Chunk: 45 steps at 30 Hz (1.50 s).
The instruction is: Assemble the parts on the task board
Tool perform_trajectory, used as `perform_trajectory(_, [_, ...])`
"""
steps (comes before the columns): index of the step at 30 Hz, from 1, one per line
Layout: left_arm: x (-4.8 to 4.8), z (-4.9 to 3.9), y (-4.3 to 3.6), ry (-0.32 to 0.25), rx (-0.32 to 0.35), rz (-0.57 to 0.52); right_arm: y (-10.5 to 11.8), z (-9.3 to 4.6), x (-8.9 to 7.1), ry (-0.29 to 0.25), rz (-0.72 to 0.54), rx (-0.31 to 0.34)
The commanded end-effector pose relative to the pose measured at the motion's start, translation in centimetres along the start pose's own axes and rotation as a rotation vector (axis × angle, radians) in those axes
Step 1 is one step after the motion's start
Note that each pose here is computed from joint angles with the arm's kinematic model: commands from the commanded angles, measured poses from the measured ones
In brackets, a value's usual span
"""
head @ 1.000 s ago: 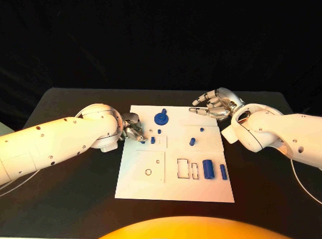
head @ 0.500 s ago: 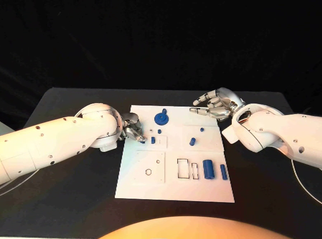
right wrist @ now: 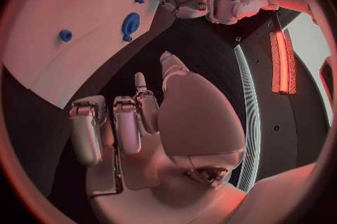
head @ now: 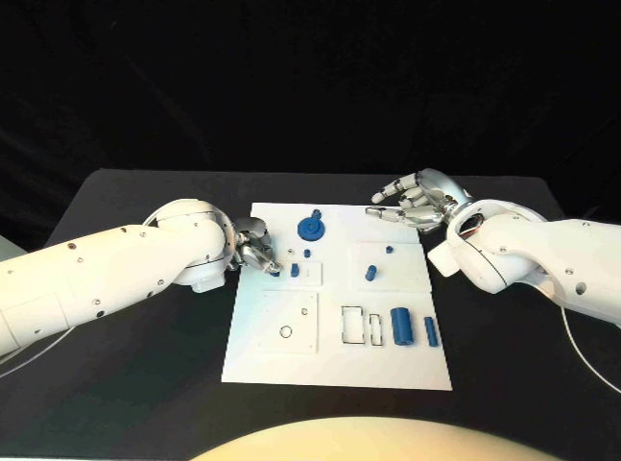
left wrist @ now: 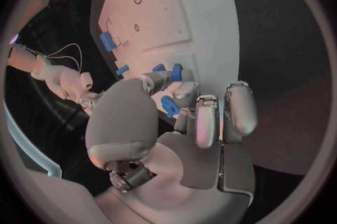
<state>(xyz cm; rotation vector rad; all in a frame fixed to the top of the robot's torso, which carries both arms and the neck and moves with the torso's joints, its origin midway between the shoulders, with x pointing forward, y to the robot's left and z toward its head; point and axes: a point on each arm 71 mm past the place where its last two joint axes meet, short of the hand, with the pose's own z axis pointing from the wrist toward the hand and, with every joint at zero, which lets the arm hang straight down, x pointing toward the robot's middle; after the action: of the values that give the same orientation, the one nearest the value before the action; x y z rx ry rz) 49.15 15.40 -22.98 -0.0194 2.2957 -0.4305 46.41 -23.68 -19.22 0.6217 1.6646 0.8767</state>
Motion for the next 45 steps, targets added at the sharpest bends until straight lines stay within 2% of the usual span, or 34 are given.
perform_trajectory(1, [0.73,0.19,0.49,0.039,-0.029,0.018,0.09,-0.04,0.12,0.012,-0.002,-0.013])
perform_trajectory(45, [0.61,0.58,0.43,0.041,-0.029,0.005,0.15,-0.1,0.04,0.0,-0.001,-0.018])
